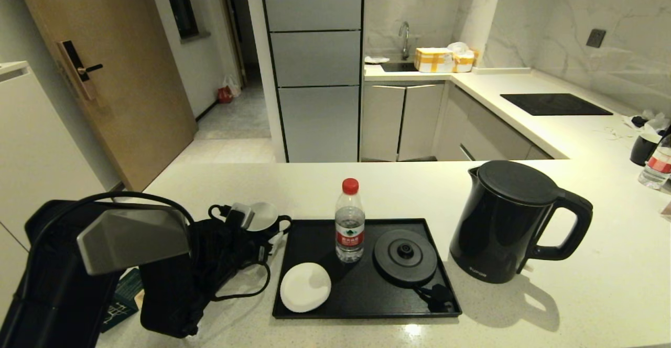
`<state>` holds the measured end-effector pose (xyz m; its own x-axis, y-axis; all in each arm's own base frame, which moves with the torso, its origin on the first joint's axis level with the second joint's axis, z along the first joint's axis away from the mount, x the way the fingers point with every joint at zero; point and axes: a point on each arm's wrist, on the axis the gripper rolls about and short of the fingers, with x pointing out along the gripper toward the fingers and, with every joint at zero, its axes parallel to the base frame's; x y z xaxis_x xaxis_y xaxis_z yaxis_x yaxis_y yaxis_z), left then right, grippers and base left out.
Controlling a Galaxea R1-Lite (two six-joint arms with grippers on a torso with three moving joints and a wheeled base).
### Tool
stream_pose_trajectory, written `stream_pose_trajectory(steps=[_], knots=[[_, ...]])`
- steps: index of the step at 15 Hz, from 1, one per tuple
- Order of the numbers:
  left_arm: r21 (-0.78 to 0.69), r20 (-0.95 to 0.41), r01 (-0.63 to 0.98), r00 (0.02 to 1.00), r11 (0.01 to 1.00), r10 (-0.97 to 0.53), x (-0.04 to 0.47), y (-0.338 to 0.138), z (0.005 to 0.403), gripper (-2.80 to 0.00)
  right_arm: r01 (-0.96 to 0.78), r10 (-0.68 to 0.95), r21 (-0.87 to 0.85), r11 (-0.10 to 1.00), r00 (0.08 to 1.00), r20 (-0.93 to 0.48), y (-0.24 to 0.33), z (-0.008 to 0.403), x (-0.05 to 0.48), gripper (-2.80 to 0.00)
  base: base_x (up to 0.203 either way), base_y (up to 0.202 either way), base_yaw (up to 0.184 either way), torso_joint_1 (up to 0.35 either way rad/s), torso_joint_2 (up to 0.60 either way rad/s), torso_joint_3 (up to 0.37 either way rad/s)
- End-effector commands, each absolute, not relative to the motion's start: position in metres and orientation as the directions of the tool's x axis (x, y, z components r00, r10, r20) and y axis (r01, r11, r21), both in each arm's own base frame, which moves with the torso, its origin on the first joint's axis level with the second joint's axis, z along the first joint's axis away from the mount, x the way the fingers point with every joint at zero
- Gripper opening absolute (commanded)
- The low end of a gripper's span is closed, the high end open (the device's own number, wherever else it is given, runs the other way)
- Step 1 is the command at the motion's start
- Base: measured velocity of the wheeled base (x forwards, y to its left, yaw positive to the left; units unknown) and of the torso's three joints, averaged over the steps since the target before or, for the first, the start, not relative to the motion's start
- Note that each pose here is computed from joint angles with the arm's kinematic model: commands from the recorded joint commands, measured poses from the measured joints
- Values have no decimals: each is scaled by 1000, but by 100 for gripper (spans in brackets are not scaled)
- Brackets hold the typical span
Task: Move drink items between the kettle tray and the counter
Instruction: Return the tea cup to its original position
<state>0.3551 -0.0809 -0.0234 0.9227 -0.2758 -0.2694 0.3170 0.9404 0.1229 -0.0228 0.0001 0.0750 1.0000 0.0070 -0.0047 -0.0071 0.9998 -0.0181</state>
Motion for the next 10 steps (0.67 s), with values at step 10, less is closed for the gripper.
stream_pose_trajectory(steps=[10], knots=[[94,-243,334,921,938,-304,339,-84,1,-280,-8,8,-18,1000,1000,-6,0,75,-23,-280,0,0,0,0,0,0]])
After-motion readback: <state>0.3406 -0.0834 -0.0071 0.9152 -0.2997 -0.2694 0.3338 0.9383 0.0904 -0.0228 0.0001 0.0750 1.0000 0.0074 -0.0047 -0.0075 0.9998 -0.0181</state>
